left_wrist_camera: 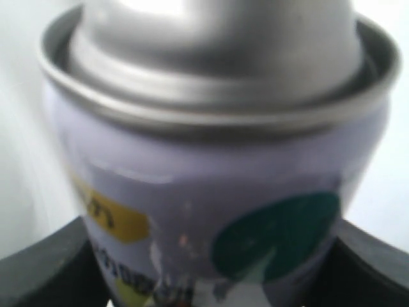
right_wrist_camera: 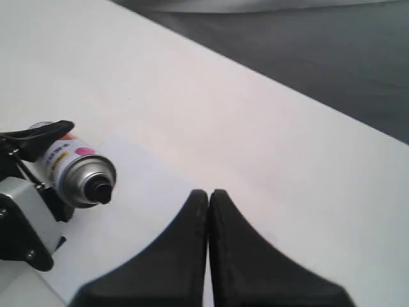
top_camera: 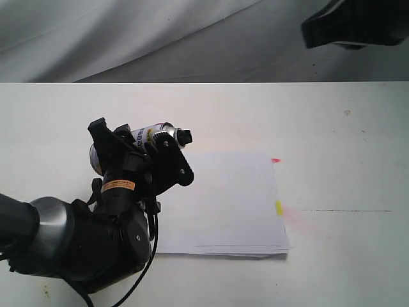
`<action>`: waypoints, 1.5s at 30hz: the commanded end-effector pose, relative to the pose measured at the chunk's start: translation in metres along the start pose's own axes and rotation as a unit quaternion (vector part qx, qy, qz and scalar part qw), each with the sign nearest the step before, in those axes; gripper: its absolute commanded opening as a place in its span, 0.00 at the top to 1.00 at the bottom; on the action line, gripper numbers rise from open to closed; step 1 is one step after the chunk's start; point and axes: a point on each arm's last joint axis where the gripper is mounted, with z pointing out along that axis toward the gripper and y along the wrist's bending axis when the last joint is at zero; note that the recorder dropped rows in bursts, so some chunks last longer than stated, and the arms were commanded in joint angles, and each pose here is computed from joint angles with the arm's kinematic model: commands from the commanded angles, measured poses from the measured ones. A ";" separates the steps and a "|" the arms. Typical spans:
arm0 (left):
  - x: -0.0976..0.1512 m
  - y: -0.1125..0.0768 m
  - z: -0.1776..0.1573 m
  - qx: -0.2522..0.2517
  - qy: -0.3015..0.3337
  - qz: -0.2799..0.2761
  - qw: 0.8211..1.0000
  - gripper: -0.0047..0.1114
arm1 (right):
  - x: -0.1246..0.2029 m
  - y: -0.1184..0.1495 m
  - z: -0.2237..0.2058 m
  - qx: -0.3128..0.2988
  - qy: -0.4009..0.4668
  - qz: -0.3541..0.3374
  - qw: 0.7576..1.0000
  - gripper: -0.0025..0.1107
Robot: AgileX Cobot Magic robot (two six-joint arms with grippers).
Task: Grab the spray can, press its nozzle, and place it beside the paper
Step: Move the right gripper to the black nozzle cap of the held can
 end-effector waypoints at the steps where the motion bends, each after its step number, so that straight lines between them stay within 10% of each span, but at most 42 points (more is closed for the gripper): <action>1: -0.004 0.008 0.000 -0.029 -0.006 -0.007 1.000 0.96 | -0.005 -0.012 0.041 -0.069 0.005 0.019 0.997 0.98; 13: -0.004 0.008 0.000 -0.029 -0.006 -0.007 1.000 0.96 | 0.057 -0.084 0.115 -0.247 0.036 0.056 0.967 0.98; 29: -0.004 0.008 0.000 -0.029 -0.007 -0.006 1.000 0.96 | 0.088 -0.032 0.175 -0.338 -0.011 -0.114 0.934 0.98; 45: -0.004 0.008 0.000 -0.026 -0.007 -0.007 1.000 0.96 | 0.070 -0.011 0.157 -0.344 -0.051 -0.097 0.932 0.98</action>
